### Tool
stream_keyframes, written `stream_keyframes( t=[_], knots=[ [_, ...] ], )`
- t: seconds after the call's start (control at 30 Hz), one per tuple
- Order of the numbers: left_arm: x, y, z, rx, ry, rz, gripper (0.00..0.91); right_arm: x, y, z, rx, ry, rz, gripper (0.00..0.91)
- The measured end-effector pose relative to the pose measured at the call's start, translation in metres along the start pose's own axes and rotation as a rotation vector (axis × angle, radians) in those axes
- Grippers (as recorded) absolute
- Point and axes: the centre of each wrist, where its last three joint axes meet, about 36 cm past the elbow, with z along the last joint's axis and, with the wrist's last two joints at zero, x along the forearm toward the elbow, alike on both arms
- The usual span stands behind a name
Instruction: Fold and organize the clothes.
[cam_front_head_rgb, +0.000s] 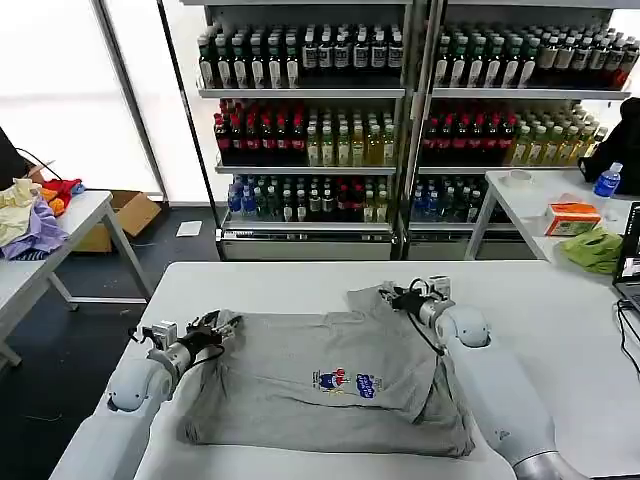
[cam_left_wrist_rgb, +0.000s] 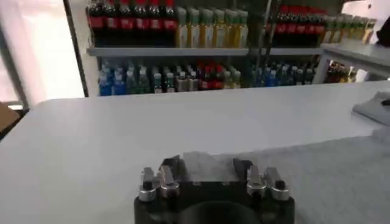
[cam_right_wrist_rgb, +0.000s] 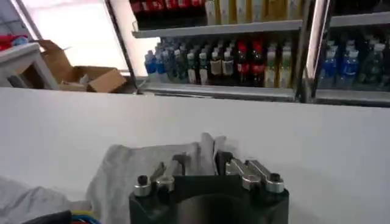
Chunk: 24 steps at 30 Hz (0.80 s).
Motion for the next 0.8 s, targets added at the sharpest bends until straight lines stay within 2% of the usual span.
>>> stream_keyframes(
  t=[0.5,0.8],
  knots=[
    [-0.001,0.006,-0.005,-0.001,-0.019,0.001,0.01,0.011,0.008,0.008,-0.044,-0.025,-0.037,0.0],
    [0.017,0.007,-0.022,0.011,-0.083,-0.008,0.01,0.043,0.011,-0.004,-0.084,-0.119,-0.051,0.0]
  ],
)
